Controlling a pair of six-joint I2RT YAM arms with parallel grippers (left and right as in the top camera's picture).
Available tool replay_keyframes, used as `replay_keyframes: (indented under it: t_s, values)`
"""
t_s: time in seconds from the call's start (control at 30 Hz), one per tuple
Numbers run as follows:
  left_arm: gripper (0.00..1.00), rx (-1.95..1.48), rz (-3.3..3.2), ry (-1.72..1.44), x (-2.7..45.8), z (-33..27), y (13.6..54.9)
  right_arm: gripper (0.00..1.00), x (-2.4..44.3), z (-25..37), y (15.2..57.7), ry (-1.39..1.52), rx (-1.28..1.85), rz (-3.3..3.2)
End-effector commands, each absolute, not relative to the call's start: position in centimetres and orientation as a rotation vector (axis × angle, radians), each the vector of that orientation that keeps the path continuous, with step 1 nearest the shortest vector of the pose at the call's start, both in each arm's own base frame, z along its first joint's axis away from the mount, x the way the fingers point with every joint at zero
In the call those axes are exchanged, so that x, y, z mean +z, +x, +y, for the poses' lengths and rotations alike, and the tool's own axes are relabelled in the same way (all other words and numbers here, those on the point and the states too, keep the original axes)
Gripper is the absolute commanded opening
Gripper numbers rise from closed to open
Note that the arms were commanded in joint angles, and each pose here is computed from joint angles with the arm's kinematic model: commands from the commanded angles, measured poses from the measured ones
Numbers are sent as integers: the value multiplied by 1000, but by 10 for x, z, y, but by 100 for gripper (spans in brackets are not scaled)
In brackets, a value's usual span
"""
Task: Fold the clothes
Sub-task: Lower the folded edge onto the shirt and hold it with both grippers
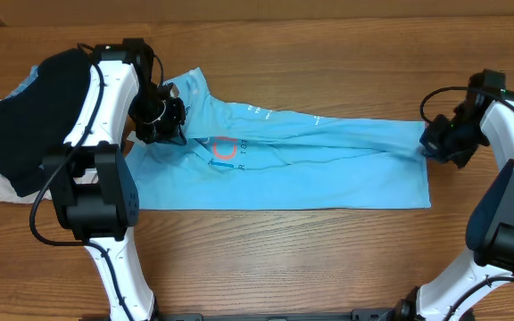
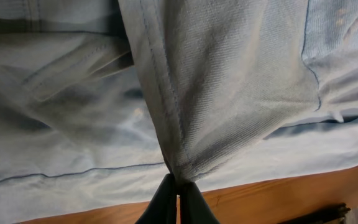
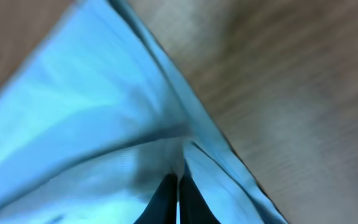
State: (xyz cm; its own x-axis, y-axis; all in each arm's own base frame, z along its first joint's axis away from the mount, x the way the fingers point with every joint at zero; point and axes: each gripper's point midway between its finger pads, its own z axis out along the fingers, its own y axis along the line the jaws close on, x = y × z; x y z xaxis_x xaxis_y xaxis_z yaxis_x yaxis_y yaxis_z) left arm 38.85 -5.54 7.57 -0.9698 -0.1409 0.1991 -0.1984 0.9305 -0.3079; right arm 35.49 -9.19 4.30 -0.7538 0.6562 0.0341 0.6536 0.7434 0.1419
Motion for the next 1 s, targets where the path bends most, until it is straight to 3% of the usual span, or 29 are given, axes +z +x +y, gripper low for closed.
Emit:
replay_keyframes:
  t_s: [0.0,0.2,0.27,0.33,0.57,0.97]
  values:
    - [4,483,-2959,192,93,-53,389,4,49,-111,339,1141,31,2929]
    - [4,479,-2941,192,94,-53,384,6,49,-115,328,1158,-36,2962]
    - [4,476,-2929,193,94,-53,381,35,49,-115,329,1156,-34,2958]
    - [4,475,-2922,195,94,-53,379,40,49,-114,330,1154,-22,2954]
    - [4,478,-2818,229,100,-57,357,47,49,-113,335,1149,5,2941]
    - [4,319,-2751,151,102,-85,331,48,49,-110,335,1149,28,2941]
